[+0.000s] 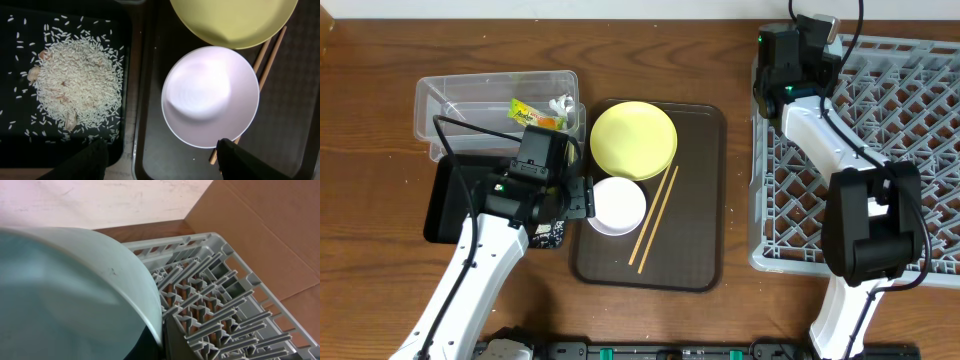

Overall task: Sort waste into correct bins and load items into the dishwasher rack
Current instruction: 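Set blue bowl upright in back of dish rack, release right gripper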

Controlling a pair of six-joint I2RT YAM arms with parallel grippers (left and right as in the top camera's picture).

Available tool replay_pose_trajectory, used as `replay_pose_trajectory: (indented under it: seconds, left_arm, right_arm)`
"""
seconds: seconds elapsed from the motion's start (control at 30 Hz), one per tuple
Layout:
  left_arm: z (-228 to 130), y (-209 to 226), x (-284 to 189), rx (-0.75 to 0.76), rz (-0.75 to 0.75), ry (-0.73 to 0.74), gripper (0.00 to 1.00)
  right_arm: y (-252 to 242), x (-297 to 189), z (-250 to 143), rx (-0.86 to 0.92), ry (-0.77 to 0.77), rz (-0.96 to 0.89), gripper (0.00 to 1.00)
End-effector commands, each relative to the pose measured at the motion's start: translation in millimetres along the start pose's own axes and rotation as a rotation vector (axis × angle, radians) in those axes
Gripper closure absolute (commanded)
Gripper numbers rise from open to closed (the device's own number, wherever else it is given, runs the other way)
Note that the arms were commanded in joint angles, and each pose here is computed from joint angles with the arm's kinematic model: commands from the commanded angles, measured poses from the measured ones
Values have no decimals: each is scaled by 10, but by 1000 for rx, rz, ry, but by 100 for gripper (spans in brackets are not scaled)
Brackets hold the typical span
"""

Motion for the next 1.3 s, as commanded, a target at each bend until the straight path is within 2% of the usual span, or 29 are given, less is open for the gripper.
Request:
replay_pose_trajectory:
  seconds: [0.0,0.53,0.87,1.27]
  left_arm:
    - [25,10,-25,-2,4,-10,28]
    - [24,9,-25,-5,4,-10,28]
    - [24,9,-25,-5,4,-10,27]
    - [24,9,-25,-5,4,-10,27]
  right_arm:
    - [4,-13,21,19,-3,-11,99]
    - [-78,47,152,17,-42,-31,99]
    - [145,145,-115,-77,12,-21,99]
    - [237,-40,-134,-143,17,11,99]
Point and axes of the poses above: each gripper's point midway between its finger pads, its own x axis out along the fingers, its own y axis along the line the jaws close on, z = x × y, the point moved 1 cm from there along -x, back along the fingers, and after that the axes turned 12 degrees about -x, right-handed, at the moved point
